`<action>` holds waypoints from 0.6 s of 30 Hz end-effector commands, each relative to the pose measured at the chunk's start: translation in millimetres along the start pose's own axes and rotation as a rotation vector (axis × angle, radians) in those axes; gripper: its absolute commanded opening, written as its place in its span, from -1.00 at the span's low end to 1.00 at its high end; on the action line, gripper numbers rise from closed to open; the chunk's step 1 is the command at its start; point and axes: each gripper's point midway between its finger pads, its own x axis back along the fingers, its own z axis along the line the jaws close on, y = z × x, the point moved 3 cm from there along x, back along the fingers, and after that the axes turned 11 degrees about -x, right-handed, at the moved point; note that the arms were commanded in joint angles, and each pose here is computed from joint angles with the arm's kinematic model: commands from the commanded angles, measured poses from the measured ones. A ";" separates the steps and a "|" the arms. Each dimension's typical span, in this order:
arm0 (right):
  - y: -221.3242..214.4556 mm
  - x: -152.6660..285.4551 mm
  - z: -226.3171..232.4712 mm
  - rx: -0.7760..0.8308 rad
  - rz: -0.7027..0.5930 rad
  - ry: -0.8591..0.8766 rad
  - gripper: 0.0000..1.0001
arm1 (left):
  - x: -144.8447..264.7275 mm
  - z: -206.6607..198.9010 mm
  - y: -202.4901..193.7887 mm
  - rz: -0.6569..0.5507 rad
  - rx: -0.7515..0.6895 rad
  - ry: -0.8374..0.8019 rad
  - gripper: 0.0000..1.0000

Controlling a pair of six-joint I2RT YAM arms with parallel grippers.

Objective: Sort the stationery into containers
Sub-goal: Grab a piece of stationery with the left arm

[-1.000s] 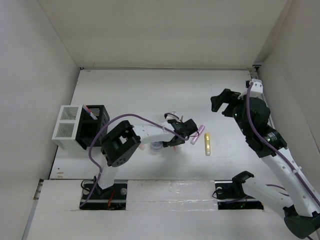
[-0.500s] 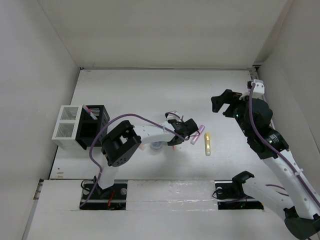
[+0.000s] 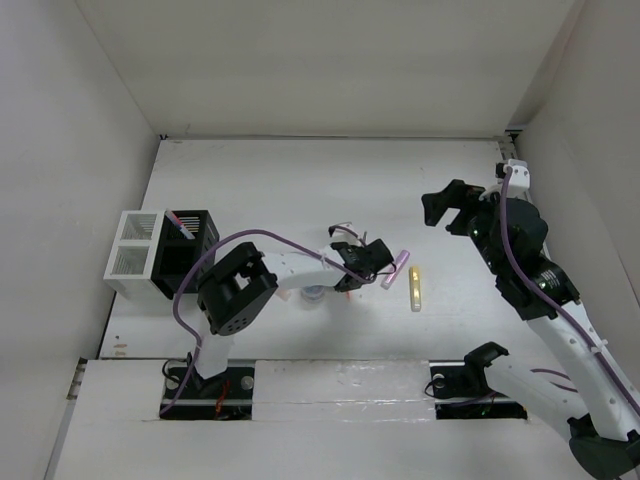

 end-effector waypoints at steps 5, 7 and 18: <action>6.8 -7.2 11.4 -0.001 -0.024 0.058 1.00 | 23.0 13.9 -4.3 0.026 -0.059 0.038 -1.00; 6.7 -7.2 11.8 -0.010 -0.024 0.058 1.00 | 40.3 10.9 8.3 -0.002 -0.061 0.034 -1.00; -8.6 -30.4 10.6 0.002 0.019 0.040 1.00 | 106.7 1.8 48.6 -0.123 -0.044 -0.076 -1.00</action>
